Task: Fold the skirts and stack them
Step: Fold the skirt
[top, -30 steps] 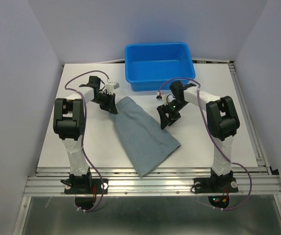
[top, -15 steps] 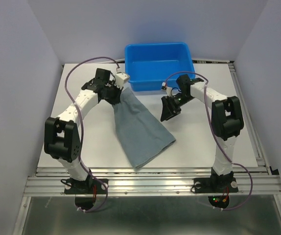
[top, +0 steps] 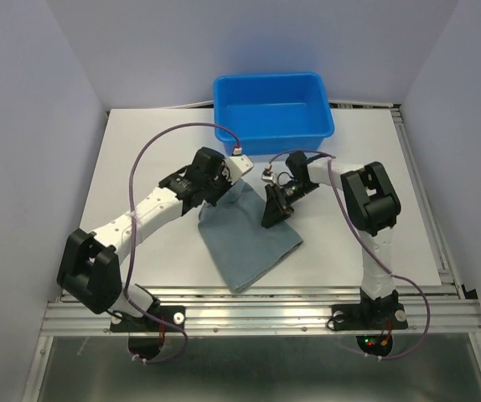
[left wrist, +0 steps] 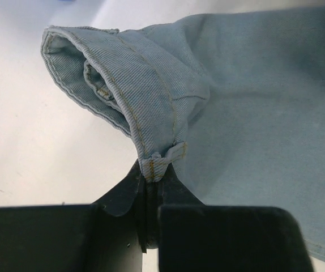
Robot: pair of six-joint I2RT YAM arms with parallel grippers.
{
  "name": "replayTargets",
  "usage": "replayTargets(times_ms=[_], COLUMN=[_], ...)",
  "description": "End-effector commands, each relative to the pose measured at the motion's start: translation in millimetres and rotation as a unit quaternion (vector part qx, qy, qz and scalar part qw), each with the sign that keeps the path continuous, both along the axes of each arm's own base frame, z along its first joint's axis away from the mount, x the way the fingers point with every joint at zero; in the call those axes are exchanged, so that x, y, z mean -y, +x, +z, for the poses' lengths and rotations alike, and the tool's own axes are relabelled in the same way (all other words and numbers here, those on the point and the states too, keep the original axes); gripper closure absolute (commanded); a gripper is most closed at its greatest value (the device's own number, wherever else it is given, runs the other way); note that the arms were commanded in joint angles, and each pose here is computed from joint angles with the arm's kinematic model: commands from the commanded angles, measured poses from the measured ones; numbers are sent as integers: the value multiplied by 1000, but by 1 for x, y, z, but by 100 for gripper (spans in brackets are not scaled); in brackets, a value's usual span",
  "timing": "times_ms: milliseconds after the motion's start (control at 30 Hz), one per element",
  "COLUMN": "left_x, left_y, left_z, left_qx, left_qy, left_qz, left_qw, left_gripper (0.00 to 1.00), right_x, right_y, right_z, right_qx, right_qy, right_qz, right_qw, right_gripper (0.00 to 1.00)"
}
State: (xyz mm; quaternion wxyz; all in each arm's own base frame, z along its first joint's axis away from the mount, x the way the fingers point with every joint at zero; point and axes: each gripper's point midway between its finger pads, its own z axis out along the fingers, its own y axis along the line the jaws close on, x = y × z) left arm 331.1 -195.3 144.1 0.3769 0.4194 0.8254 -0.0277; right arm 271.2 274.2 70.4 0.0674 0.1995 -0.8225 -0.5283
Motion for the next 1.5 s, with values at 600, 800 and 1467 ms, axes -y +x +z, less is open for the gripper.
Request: replayTargets(times_ms=[600,800,1467], left_x=[126,140,69], left_y=[-149,-177,-135], left_z=[-31,-61,16], left_qx=[-34,-82,-118], left_qy=[-16,2,-126], left_qz=[-186,-228,-211], left_qw=[982,970,962], left_gripper=[100,58,39], right_x=[4,7,29], right_y=[4,2,18], right_z=[-93,-91,-49], right_qx=[-13,-5,72], right_qy=[-142,-145,-214], right_qz=[-71,-69,-36], right_qw=[987,987,974], right_gripper=[99,99,67])
